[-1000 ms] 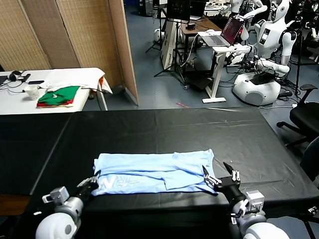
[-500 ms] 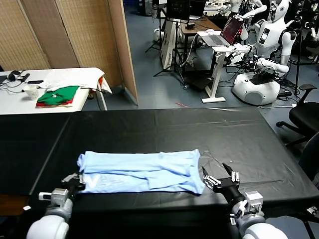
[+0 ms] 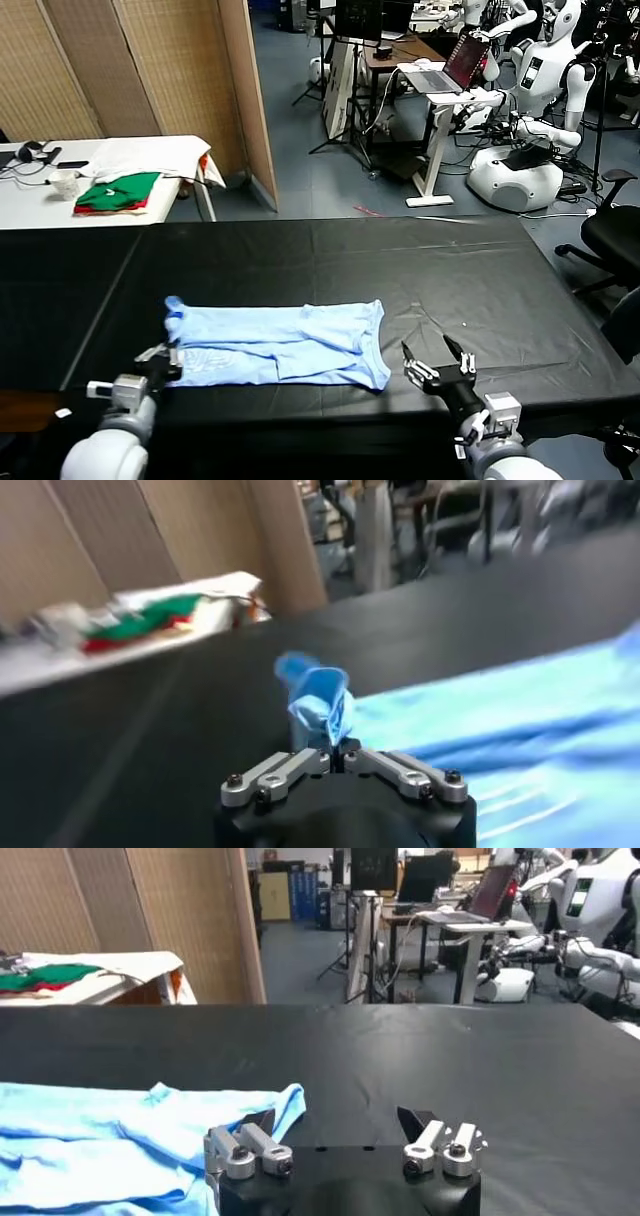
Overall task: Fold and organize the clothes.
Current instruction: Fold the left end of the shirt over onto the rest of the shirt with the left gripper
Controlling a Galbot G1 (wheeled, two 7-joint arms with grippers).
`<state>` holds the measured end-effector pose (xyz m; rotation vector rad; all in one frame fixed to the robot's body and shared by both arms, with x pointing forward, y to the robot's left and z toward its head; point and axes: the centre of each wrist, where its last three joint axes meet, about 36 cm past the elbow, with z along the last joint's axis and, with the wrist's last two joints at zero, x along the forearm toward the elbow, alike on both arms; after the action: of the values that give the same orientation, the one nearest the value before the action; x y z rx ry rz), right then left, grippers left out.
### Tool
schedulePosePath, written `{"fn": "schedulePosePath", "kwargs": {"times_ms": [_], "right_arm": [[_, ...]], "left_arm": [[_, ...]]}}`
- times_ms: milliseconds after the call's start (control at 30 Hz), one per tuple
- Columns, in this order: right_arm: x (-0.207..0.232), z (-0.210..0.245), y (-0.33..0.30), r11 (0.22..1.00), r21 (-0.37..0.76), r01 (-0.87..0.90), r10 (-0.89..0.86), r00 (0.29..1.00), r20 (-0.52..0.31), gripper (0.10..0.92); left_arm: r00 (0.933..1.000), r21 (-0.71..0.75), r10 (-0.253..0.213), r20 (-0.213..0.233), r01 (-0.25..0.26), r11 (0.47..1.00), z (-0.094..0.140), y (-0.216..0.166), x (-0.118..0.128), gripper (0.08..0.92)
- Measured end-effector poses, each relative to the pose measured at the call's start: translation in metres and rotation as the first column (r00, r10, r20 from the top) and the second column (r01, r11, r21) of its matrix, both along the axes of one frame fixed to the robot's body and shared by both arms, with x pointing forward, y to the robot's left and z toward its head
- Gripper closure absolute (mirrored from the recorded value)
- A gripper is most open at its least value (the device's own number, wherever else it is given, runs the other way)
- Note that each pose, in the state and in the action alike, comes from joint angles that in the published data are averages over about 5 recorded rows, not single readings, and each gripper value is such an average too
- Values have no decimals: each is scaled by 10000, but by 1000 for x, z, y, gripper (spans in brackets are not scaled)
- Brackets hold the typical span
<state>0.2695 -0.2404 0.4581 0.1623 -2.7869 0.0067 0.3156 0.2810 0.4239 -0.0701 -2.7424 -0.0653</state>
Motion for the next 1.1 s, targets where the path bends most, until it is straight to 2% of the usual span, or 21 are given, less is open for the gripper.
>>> {"fn": "schedulePosePath", "kwargs": {"times_ms": [167,300,433,667,800,900,1000,1100], "right_arm": [[-3,-2,2,9998,-119,134,-134,9999,7,115],[-5,-4,5,9996,-194,195,-194,9998,58,115],[-4,-8,5,9995,-149,265,-262,9995,201,115],[-4,-13,5,9995,-144,268,-265,9994,218,115],[-6,-15,5,9994,-193,305,-302,9994,144,115],[-7,-16,5,9993,-202,326,-324,9994,123,115],[-8,-17,6,9992,-212,337,-335,9994,103,115],[-8,-18,6,9992,-219,335,-333,9994,77,115]], "left_arm": [[9970,-2065,-739,215,768,9754,13,-36,3,824],[9905,-3187,-1348,286,1369,9379,16,-60,7,824],[9798,-4073,-1964,364,1940,8925,16,-83,9,824],[9570,-4860,-2851,542,2747,8297,10,-118,13,824],[9448,-5115,-3221,600,3062,8029,6,-132,19,824],[9385,-5208,-3390,651,3217,7907,4,-140,23,824],[9362,-5214,-3450,675,3279,7878,2,-146,28,824],[9367,-5144,-3440,654,3270,7927,-2,-148,32,824]]}}
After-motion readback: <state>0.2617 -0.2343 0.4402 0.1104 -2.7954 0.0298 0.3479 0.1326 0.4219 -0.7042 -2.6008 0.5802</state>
